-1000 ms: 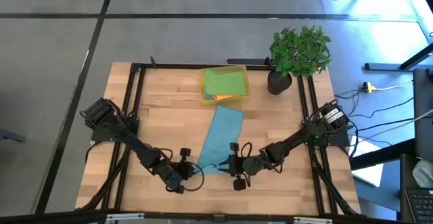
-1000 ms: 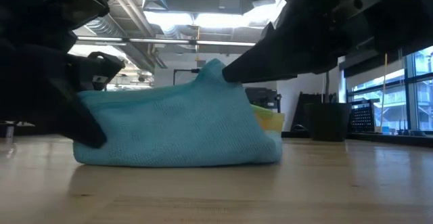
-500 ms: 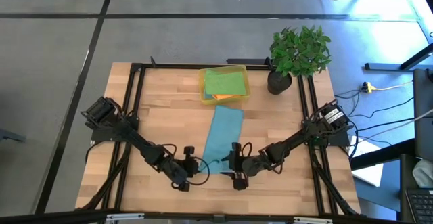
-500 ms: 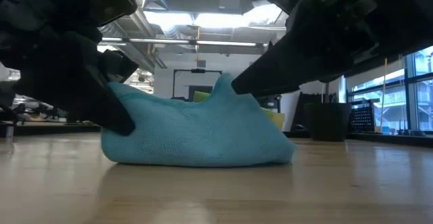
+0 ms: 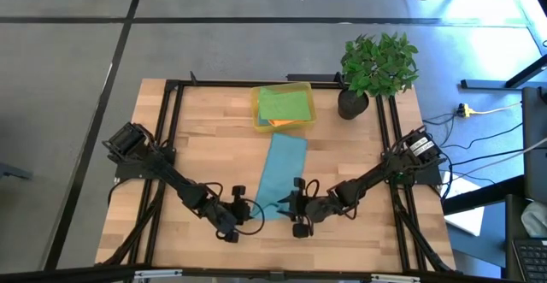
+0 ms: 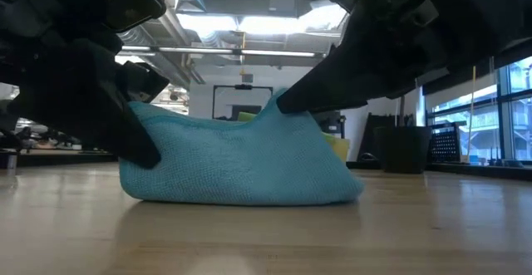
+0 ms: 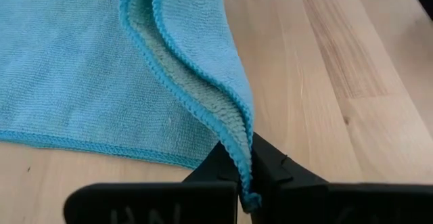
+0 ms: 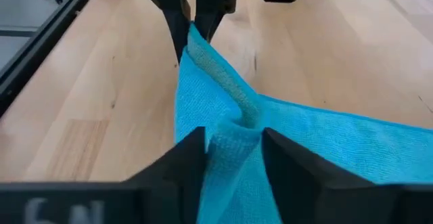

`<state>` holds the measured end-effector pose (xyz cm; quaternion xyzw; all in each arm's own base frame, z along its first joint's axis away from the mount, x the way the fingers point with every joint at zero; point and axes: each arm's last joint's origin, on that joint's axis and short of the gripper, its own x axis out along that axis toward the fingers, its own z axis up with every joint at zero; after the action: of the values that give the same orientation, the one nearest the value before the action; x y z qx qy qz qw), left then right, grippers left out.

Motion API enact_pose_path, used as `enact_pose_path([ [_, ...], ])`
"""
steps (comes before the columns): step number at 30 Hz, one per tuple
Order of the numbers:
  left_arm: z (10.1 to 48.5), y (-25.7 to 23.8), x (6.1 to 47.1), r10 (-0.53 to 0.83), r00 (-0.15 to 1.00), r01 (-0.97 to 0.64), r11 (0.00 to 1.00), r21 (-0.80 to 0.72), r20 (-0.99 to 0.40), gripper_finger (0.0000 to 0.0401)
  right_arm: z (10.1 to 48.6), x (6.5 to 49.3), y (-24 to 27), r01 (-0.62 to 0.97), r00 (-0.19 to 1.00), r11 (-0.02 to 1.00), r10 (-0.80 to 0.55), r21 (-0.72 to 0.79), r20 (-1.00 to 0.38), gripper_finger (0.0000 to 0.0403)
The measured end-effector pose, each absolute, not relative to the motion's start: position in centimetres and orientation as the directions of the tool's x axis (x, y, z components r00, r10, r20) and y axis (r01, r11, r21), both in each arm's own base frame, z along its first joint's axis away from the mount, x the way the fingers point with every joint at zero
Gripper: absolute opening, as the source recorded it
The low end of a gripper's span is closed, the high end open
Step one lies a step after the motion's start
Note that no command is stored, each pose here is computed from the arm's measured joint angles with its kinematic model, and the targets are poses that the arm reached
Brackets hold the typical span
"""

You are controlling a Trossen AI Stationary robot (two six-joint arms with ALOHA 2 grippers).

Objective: Fold microfiber towels
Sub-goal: Fold the blue microfiber towel

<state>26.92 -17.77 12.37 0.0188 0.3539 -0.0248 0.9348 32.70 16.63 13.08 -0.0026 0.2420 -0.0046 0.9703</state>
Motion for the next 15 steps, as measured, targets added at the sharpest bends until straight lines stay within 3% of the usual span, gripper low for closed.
enact_pose_path([
  [8,12.4,-17.8,26.9,-0.035,0.751,0.053,0.999,0.008,-0.659,0.0002,14.2,32.7,18.6,-0.074,0.897,0.995,0.039,-0.063,-0.440,0.0013],
  [15,13.7,-18.8,27.3,-0.136,0.748,0.091,0.991,-0.102,-0.649,0.0001,14.6,31.6,21.3,-0.139,0.858,0.989,0.100,-0.041,-0.504,0.0006],
])
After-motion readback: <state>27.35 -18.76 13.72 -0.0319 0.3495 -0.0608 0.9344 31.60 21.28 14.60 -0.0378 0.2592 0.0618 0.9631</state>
